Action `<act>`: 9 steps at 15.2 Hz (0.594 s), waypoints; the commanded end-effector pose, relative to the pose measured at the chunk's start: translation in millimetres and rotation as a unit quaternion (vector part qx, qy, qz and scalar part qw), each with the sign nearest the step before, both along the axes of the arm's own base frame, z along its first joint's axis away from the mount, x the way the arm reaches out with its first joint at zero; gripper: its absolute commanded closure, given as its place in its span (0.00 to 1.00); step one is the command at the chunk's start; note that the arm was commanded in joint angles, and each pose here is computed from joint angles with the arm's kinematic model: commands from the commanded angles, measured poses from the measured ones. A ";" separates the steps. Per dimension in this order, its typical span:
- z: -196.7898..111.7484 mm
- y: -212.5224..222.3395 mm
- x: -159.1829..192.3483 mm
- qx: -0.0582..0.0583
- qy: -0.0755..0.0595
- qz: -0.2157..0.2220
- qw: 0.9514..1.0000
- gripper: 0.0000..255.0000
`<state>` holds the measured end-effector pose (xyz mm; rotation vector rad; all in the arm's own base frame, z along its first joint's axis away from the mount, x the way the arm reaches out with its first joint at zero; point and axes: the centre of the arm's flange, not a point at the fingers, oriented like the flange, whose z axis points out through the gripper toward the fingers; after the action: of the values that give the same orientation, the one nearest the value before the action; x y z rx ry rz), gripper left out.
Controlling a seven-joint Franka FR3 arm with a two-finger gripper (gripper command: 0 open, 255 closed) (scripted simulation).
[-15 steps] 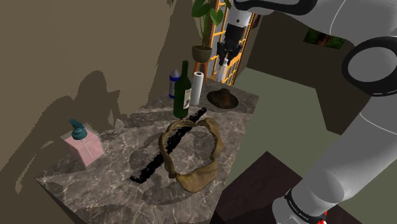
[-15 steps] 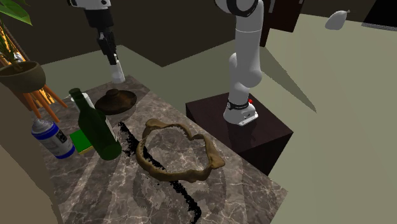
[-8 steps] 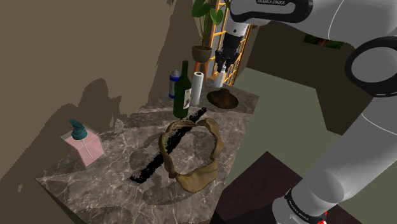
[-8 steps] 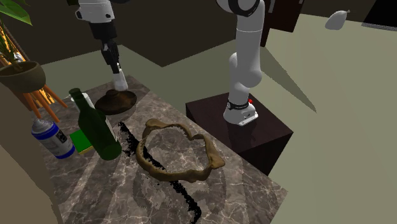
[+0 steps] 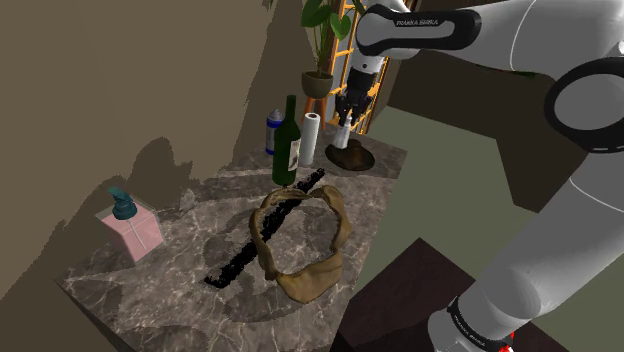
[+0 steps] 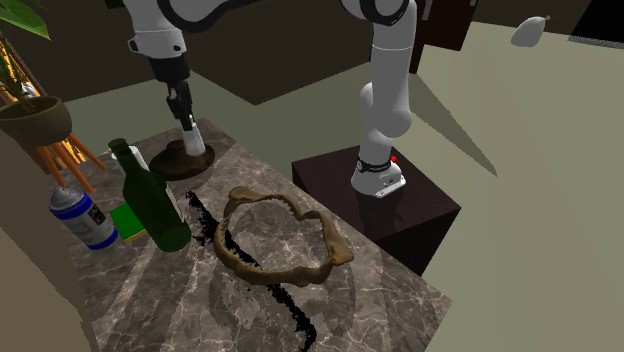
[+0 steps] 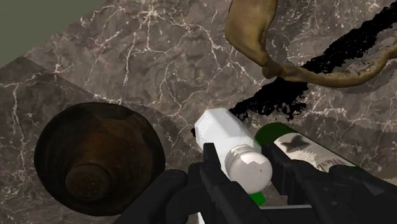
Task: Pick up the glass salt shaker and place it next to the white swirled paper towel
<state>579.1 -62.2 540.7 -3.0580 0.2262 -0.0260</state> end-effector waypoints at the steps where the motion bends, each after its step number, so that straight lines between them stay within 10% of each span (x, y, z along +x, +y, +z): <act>1: -9.8 0.6 -1.2 0.000 0.000 0.000 1.000 1.00; 9: -52.1 0.6 -1.2 0.000 0.000 0.000 1.000 1.00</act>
<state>577.9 -62.8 494.7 -3.0580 0.2263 -0.0259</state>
